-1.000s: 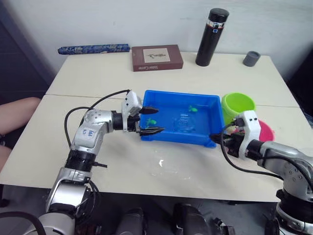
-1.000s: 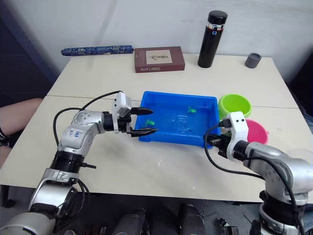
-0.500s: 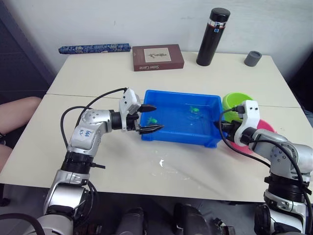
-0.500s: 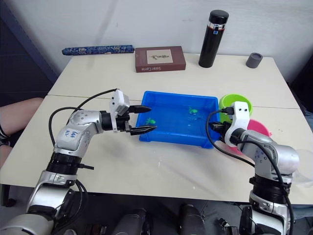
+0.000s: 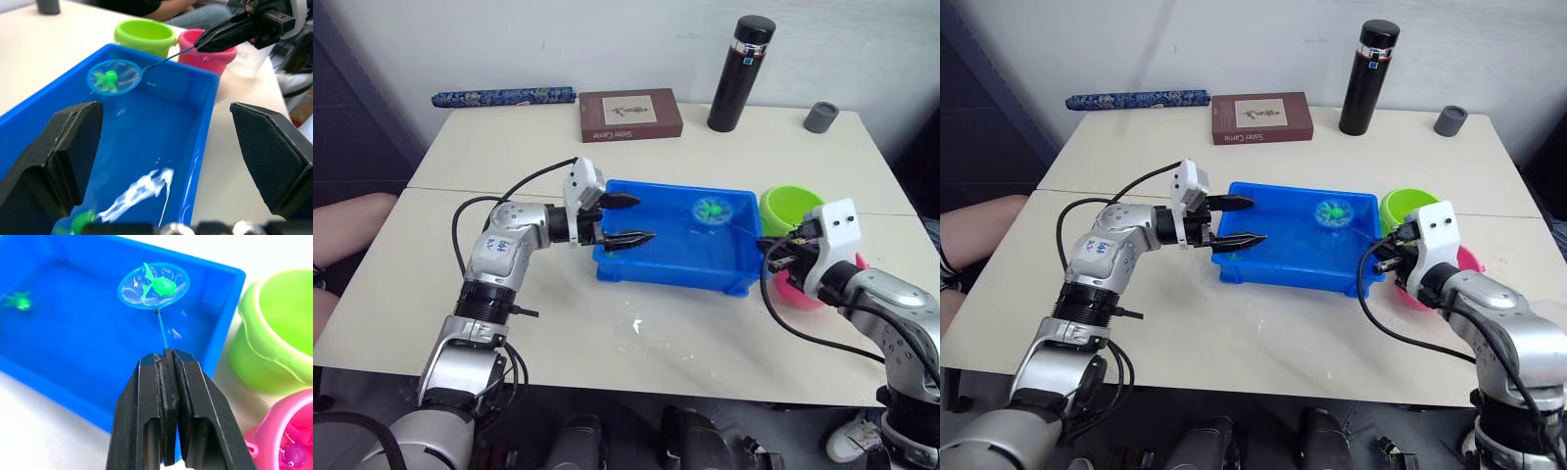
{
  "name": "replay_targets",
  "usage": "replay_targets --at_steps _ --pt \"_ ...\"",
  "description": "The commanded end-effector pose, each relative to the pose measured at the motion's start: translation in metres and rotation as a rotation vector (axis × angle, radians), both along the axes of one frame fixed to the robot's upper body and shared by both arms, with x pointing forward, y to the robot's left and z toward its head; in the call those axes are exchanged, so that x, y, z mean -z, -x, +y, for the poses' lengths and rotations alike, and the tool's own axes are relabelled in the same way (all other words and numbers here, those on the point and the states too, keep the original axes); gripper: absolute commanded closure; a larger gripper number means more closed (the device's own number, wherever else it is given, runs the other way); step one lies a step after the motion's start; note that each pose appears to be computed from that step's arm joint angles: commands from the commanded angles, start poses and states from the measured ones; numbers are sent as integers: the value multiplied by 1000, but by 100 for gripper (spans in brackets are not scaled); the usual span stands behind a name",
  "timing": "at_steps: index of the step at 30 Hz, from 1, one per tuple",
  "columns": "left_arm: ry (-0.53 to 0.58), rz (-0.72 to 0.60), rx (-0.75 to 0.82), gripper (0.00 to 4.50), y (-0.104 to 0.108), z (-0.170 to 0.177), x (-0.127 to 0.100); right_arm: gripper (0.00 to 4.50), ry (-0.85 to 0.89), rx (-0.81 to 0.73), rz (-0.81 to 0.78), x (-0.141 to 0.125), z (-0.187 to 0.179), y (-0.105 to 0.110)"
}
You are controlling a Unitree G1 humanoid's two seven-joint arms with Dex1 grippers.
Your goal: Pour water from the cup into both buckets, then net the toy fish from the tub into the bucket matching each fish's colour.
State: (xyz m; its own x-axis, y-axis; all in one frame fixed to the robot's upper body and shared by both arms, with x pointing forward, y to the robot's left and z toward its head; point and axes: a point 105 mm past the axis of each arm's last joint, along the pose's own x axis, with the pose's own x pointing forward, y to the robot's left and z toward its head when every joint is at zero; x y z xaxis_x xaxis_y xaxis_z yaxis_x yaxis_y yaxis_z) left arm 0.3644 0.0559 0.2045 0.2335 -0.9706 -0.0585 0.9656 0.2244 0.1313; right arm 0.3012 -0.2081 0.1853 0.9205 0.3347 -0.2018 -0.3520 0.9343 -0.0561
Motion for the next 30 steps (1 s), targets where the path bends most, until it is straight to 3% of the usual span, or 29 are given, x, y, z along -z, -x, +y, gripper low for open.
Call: replay_targets --at_steps 1,7,14,19,24,29,30 --pt "41 -31 68 3 2 -15 -13 450 33 71 -121 -31 -14 21" --pt "50 -28 132 3 5 -30 -16 450 110 225 -190 -52 -41 36" --pt "67 -43 128 3 0 -35 -22 450 406 331 -208 -65 -78 42" --pt "78 -46 124 3 -1 -34 -24 450 934 255 -252 -58 -87 33" --pt "81 -49 109 3 -2 -30 -24 450 1557 -6 -335 -37 -78 24" --pt "75 -50 103 3 -2 -27 -23 450 1719 -88 -366 -37 -84 21" --pt "74 -50 100 3 -2 -26 -23 450 1693 -43 -370 -44 -90 20"
